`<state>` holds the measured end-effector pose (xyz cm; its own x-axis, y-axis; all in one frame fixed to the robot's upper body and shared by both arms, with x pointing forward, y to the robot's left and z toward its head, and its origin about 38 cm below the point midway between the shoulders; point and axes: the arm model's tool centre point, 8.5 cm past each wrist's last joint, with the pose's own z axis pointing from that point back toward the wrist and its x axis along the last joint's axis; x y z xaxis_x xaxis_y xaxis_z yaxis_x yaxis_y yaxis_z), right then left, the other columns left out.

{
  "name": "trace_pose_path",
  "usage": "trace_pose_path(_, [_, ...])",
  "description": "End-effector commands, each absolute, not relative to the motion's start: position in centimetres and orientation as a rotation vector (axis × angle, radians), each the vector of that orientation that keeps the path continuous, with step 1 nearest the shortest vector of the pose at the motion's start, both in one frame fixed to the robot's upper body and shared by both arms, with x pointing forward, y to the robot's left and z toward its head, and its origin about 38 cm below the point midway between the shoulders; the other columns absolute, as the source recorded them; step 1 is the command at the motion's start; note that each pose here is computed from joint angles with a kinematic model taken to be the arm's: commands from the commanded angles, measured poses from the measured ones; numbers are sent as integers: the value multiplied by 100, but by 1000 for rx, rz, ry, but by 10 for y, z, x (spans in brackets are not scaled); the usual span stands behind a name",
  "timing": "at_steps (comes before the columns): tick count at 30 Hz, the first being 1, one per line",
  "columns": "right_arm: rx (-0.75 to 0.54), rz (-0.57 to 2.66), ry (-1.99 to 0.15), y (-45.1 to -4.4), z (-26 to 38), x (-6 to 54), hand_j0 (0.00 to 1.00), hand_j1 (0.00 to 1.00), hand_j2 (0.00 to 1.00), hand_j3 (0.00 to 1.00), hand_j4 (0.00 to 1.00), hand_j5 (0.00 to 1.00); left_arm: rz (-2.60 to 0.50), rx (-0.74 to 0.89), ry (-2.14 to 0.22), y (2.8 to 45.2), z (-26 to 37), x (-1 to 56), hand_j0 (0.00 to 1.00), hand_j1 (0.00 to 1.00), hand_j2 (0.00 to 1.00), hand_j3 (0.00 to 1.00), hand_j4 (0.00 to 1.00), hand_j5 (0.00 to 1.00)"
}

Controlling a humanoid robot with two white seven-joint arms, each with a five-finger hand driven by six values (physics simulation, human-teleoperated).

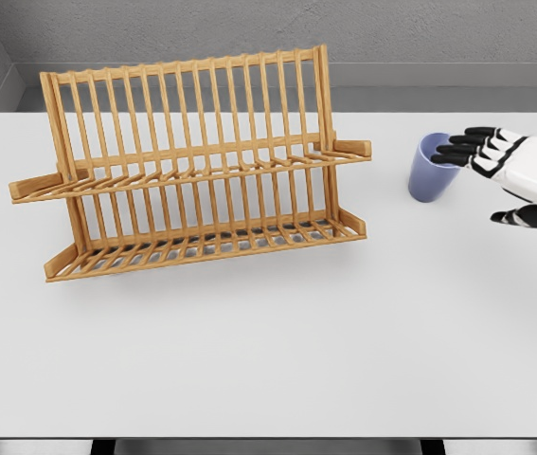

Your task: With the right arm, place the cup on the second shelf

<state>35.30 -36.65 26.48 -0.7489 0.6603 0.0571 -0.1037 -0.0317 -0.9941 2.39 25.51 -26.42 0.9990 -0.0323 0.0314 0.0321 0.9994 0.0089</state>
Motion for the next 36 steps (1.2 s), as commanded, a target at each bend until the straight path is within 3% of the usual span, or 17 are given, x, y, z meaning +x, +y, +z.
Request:
trace_pose_path(1, [-573, 1834, -1718, -364, 265, 352, 100, 100, 100, 100, 100, 100, -32, 8, -31, 255, -264, 24, 100, 100, 100, 100, 100, 100])
trace_pose_path(5, [-547, 1662, -1745, -392, 269, 359, 100, 100, 100, 100, 100, 100, -32, 8, -31, 255, -264, 24, 100, 100, 100, 100, 100, 100])
trace_pose_path(7, [-574, 1642, -1643, -419, 259, 367, 100, 100, 100, 100, 100, 100, -32, 8, -32, 255, -264, 24, 100, 100, 100, 100, 100, 100])
trace_pose_path(10, [-527, 1905, -1353, -424, 283, 372, 100, 100, 100, 100, 100, 100, -32, 8, -31, 255, -264, 24, 100, 100, 100, 100, 100, 100])
trace_pose_path(13, [-562, 1941, -1384, -415, 300, 374, 100, 100, 100, 100, 100, 100, -32, 8, -31, 255, -264, 24, 100, 100, 100, 100, 100, 100])
trace_pose_path(16, [-482, 1999, -1362, -384, 285, 393, 100, 100, 100, 100, 100, 100, -32, 8, -31, 255, -264, 24, 100, 100, 100, 100, 100, 100])
trace_pose_path(19, [-480, 1960, -1364, -382, 284, 414, 100, 100, 100, 100, 100, 100, -32, 8, -31, 255, -264, 24, 100, 100, 100, 100, 100, 100])
trace_pose_path(22, [-461, 1990, -1413, -350, 294, 442, 100, 100, 100, 100, 100, 100, -32, 8, -32, 255, -264, 24, 100, 100, 100, 100, 100, 100])
trace_pose_path(36, [-450, 1947, -1267, -358, 265, 481, 100, 100, 100, 100, 100, 100, -32, 8, -32, 255, -264, 24, 100, 100, 100, 100, 100, 100])
